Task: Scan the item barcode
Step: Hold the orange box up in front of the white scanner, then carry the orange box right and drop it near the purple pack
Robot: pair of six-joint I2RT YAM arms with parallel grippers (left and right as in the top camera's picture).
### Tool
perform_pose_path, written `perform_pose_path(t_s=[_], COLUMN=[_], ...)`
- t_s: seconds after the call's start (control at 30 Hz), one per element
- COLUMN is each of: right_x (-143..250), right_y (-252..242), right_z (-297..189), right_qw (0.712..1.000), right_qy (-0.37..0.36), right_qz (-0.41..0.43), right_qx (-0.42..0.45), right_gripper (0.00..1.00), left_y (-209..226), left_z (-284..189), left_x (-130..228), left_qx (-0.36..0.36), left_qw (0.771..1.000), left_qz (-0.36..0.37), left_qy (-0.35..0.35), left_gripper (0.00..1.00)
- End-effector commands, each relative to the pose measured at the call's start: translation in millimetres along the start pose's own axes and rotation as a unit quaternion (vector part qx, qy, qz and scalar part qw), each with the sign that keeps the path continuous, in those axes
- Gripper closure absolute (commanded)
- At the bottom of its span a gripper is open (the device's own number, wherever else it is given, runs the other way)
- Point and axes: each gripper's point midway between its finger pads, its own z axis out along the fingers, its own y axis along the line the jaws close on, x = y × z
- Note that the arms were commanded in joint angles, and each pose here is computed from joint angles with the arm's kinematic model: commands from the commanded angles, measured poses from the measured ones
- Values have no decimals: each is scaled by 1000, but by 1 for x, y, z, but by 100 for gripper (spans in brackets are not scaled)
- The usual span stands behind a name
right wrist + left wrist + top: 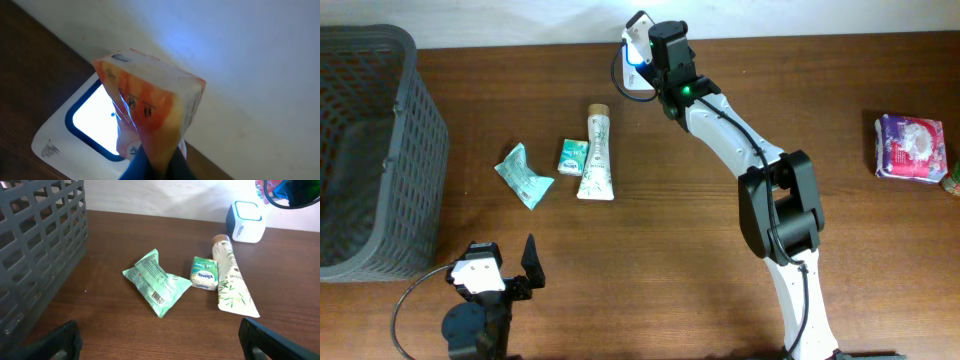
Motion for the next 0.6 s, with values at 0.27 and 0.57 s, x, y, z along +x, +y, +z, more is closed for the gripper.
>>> perform_pose_path(t_s=[0.27,0.57], right_x=[36,190], right_y=[-104,-202], right_z=[-28,-89], right_qw=[909,820], right_qy=[34,237], right_qz=[359,417], right_qx=[208,313], right_gripper=[96,96], left_y=[2,2], left_z=[0,0], left_x=[1,1], left_qx=[-5,-5], left_qw=[1000,1000], left_qz=[-5,-5], left_qy=[1,1], left_gripper=[1,1])
